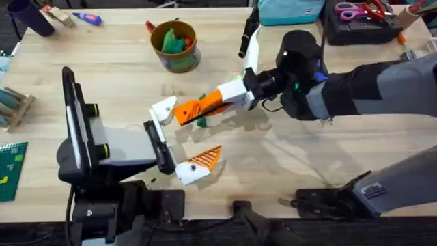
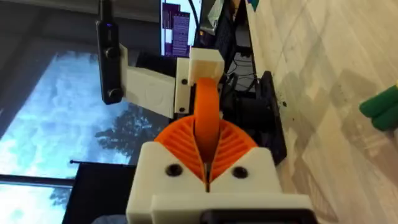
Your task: Pick up the gripper from the table and insert it into the empty holder that is missing its gripper. Then pick up a screw, insert it into the mounting hole, and use the screwdriver to tighten it. Finally, clean up the table by picking up the vegetable and placing it into the bucket.
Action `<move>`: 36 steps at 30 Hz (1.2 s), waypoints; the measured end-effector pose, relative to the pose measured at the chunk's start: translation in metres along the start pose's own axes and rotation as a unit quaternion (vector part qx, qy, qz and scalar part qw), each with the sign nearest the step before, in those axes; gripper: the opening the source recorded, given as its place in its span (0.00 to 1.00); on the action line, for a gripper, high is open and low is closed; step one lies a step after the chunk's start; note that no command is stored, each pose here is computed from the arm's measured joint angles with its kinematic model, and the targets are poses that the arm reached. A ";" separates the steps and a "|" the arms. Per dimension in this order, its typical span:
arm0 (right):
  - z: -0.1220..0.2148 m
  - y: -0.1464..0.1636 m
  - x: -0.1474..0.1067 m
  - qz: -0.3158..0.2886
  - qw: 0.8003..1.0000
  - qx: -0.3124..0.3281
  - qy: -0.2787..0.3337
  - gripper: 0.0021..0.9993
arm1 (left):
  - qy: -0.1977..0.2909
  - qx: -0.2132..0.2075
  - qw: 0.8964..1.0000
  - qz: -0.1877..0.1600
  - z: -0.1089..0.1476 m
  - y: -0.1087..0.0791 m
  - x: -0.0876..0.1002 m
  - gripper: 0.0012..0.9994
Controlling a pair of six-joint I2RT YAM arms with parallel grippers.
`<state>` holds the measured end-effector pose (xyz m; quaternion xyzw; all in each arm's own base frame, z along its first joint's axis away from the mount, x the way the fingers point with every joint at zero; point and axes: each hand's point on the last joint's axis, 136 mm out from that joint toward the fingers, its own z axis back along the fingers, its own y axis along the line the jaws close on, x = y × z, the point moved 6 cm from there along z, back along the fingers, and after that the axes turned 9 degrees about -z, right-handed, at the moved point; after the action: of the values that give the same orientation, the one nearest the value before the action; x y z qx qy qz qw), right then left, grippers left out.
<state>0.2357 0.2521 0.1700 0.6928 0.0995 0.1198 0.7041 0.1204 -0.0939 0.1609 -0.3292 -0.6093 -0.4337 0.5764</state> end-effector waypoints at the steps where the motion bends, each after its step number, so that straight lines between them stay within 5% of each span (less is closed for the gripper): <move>1: 0.000 0.000 0.000 0.000 1.000 0.000 -0.001 0.01 | 0.000 0.000 1.000 0.000 0.000 0.000 0.000 0.99; 36: -0.012 0.003 0.005 -0.004 1.000 -0.003 -0.020 0.01 | 0.000 0.000 1.000 0.000 0.000 0.000 0.000 0.99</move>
<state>0.2367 0.2646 0.1729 0.6928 0.0883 0.1033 0.7082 0.1204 -0.0939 0.1608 -0.3293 -0.6093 -0.4336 0.5765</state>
